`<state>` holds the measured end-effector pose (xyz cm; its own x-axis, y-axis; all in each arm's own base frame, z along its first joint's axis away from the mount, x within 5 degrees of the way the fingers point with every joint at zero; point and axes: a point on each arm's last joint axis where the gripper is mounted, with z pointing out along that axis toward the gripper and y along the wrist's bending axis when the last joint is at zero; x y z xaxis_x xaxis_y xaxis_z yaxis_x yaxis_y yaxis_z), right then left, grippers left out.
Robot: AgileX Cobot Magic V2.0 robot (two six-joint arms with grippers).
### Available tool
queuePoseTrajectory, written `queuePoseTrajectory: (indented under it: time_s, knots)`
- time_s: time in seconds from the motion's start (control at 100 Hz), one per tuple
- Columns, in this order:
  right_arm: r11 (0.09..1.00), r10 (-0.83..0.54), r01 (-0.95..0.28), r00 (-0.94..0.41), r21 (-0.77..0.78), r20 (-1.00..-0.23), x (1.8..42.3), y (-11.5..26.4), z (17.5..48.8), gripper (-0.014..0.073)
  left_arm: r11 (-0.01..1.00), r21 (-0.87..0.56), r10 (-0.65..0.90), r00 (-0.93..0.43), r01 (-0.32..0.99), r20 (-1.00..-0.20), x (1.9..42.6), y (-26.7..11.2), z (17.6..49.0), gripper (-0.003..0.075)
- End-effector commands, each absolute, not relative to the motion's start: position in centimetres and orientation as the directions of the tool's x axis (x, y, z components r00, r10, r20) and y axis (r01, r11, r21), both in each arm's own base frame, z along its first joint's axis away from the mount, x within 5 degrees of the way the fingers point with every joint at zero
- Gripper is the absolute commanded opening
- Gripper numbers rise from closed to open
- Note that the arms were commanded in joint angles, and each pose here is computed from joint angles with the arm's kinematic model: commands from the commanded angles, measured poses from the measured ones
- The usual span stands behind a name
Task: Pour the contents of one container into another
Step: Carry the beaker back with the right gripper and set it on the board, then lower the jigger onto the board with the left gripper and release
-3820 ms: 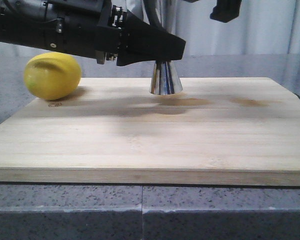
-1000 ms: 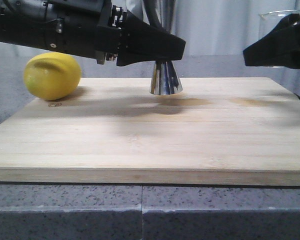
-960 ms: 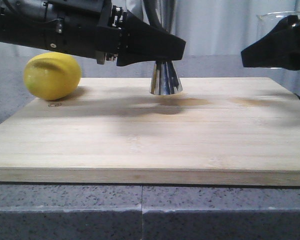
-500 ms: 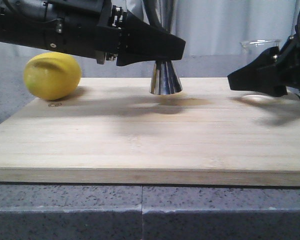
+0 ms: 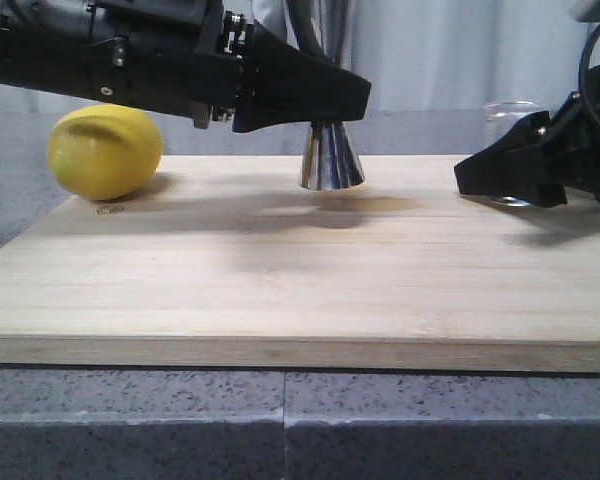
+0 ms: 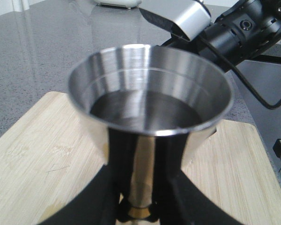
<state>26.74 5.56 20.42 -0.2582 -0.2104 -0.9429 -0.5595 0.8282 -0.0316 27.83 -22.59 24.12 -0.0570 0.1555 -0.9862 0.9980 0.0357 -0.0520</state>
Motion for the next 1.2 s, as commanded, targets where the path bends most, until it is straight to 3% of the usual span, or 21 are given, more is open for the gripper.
queuePoseTrajectory:
  time_s: [0.0, 0.18, 0.96, 1.19]
  knots:
    - [0.826, -0.164, -0.562, -0.171, -0.041, -0.972, 27.0, 5.6, 22.2, 0.0481, 0.012, -0.025, 0.037, -0.026, 1.0, -0.999, 27.4, -22.8, 27.1, 0.0059]
    - [0.833, -0.148, -0.552, -0.159, -0.037, -0.976, 26.7, 5.5, 23.1, 0.0601, 0.012, -0.025, 0.037, -0.026, 1.0, -0.999, 27.4, -22.8, 27.1, 0.0059]
    - [0.883, -0.028, -0.466, -0.173, 0.057, -0.985, 19.1, 4.7, 31.0, 0.06, 0.012, -0.025, 0.037, -0.026, 1.0, -0.999, 27.4, -22.8, 27.1, 0.0059]
    - [0.879, -0.056, -0.476, -0.107, 0.002, -0.993, 17.3, 4.6, 32.3, 0.06, 0.012, -0.025, 0.037, -0.026, 1.0, -0.999, 27.4, -22.8, 27.1, 0.0059]
